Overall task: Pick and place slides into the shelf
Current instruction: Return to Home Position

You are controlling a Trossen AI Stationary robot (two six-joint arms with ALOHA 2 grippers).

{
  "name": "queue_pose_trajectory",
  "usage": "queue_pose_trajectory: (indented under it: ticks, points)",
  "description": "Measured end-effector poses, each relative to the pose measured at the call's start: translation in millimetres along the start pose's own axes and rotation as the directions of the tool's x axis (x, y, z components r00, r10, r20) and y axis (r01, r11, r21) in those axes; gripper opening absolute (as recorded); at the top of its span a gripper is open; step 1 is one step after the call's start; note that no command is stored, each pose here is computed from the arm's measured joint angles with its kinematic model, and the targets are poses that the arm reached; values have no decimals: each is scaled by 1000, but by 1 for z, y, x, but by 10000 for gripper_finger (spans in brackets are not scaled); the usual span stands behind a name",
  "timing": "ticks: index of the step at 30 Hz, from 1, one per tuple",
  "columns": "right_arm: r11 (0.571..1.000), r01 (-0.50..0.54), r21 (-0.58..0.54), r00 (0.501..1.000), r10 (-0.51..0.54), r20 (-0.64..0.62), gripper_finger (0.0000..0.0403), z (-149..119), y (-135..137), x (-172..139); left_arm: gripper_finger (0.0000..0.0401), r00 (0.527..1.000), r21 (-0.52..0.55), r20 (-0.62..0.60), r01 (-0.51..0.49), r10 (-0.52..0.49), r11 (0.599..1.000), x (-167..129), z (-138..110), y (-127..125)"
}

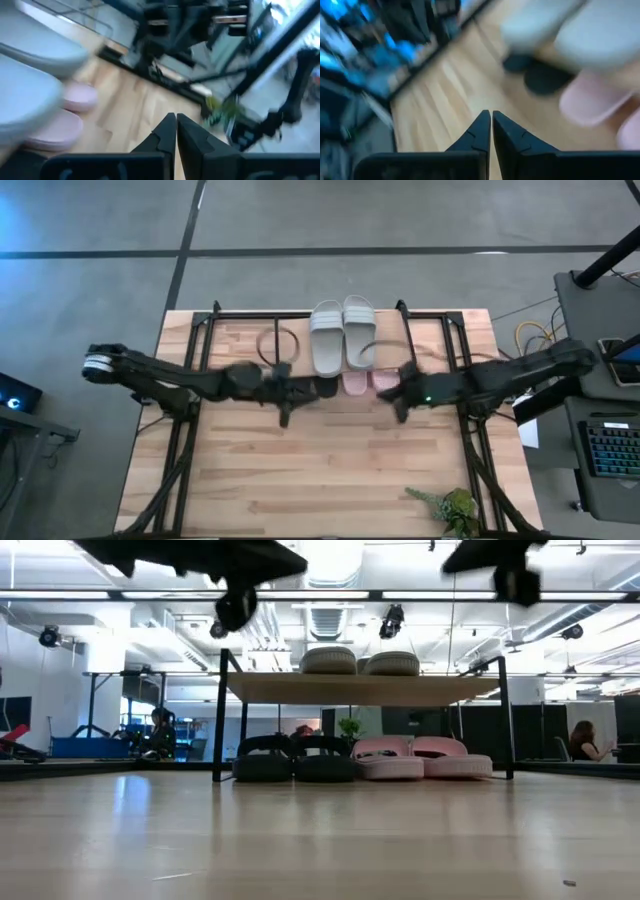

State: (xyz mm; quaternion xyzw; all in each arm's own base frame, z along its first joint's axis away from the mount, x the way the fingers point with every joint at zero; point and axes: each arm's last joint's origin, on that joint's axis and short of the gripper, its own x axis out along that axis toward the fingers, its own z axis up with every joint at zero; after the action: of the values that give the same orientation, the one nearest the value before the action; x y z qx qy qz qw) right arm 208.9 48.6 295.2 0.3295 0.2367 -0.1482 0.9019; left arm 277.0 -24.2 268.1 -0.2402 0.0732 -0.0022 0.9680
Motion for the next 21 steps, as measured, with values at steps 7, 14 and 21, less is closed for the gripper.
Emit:
queue_pose_trajectory:
  ticks: [7,14,21]
  points:
    - [998,-49,42,931,30,363,13,18,-11,-80,0,983,-35,185,1,5,999,-40,36,-5]
    - [975,-212,65,892,166,421,13,27,-31,-124,0,947,-14,310,87,-79,996,-65,57,-17]
    - [812,-530,-243,802,573,168,13,14,-6,-100,0,929,80,159,325,-334,942,-64,36,-26]
